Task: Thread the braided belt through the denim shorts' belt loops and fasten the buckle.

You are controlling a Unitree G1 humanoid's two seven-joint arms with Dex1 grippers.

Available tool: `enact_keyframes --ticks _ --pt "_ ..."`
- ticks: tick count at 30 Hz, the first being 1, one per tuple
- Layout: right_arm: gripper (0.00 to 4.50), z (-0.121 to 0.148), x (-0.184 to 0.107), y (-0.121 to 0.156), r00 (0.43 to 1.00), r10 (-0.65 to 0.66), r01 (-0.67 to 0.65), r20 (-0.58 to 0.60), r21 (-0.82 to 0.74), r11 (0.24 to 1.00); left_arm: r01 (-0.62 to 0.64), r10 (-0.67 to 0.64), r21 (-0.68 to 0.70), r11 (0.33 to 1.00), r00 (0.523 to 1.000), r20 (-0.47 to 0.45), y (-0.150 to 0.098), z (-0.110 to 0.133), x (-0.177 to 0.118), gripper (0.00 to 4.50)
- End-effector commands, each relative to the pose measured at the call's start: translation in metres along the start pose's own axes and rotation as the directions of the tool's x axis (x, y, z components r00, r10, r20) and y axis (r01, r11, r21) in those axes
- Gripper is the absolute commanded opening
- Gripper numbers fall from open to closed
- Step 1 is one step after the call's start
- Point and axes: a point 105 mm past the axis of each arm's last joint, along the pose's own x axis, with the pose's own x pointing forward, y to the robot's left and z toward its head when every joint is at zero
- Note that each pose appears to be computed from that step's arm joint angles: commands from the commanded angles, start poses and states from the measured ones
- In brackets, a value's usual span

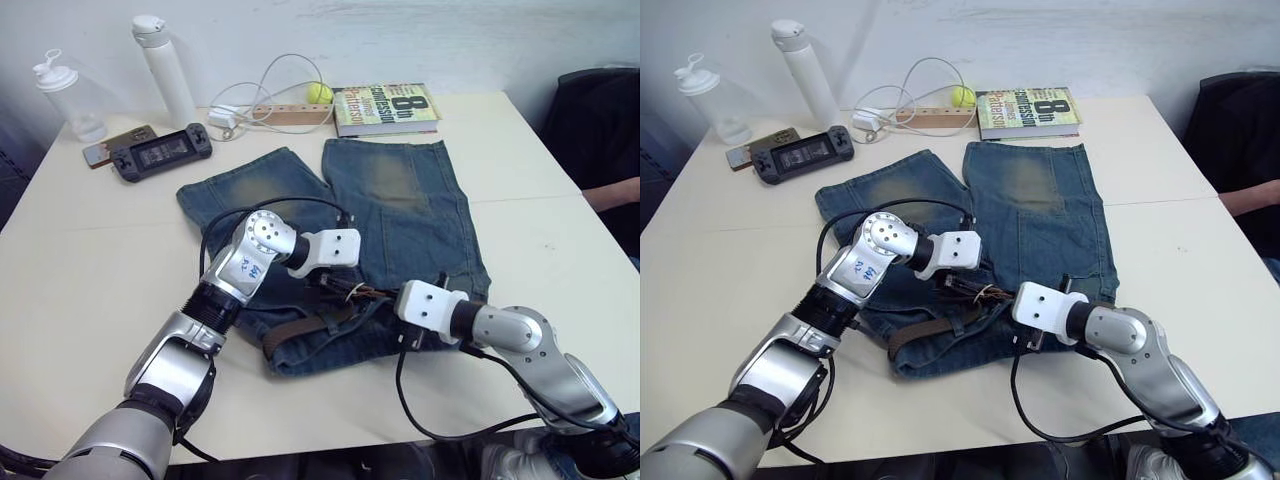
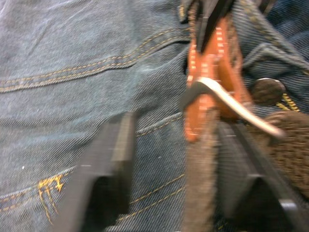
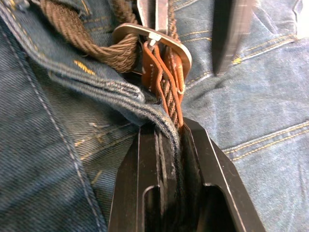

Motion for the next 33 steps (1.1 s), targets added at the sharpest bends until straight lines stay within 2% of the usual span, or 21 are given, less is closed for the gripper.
enact_keyframes --ticks 1,4,7,10,15,18,23,24,26,28,30,31,33 --pt "0.0 0.02 -0.004 -0.012 0.996 -0.058 0.062 0.064 -0.055 0.997 0.076 -0.079 0.111 0.991 0.997 0.026 -0.009 0.022 -0.002 4.43" --pt "0.0 0.018 -0.004 -0.012 0.997 -0.058 0.061 0.06 -0.055 0.997 0.085 -0.085 0.125 0.988 0.996 -0.008 -0.006 0.017 -0.014 4.43" --pt "0.0 0.017 -0.004 -0.012 0.997 -0.054 0.057 0.055 -0.054 0.997 0.007 0.003 0.128 0.992 0.997 -0.078 0.015 0.009 -0.033 4.43" --pt "0.0 0.016 -0.003 -0.011 0.997 -0.052 0.055 0.052 -0.053 0.997 -0.044 0.056 0.113 0.993 0.992 -0.109 0.029 0.007 -0.045 4.43" --pt "0.0 0.015 -0.003 -0.011 0.998 -0.052 0.054 0.047 -0.05 0.997 0.024 -0.009 0.072 0.997 0.979 -0.202 0.017 -0.004 -0.054 4.43" --pt "0.0 0.014 -0.003 -0.011 0.998 -0.053 0.055 0.046 -0.047 0.997 0.02 -0.014 0.033 0.999 0.985 -0.172 0.012 0.002 -0.049 4.43" --pt "0.0 0.015 -0.002 -0.011 0.997 -0.055 0.057 0.047 -0.045 0.997 0.016 -0.011 0.026 1.0 0.983 -0.185 0.009 0.003 -0.048 4.43" --pt "0.0 0.015 -0.002 -0.012 0.997 -0.056 0.058 0.048 -0.044 0.997 0.017 -0.011 0.029 0.999 0.983 -0.183 0.008 0.003 -0.047 3.88" --pt "0.0 0.015 -0.002 -0.012 0.997 -0.056 0.059 0.049 -0.044 0.997 0.016 -0.011 0.027 0.999 0.984 -0.178 0.007 0.004 -0.047 3.32" --pt "0.0 0.015 -0.002 -0.012 0.997 -0.057 0.059 0.05 -0.043 0.997 0.021 -0.018 0.019 1.0 0.988 -0.155 0.006 0.008 -0.044 2.4" --pt "0.0 0.016 -0.002 -0.012 0.997 -0.058 0.06 0.051 -0.044 0.997 0.04 -0.037 0.021 0.999 0.989 -0.145 0.002 0.011 -0.042 1.86" --pt "0.0 0.016 -0.002 -0.012 0.997 -0.059 0.061 0.052 -0.044 0.997 0.053 -0.05 0.022 0.998 0.989 -0.143 0.0 0.012 -0.04 1.33" --pt "0.0 0.016 -0.001 -0.012 0.997 -0.06 0.062 0.052 -0.045 0.997 0.067 -0.063 0.022 0.998 0.988 -0.139 -0.003 0.013 -0.038 0.67"
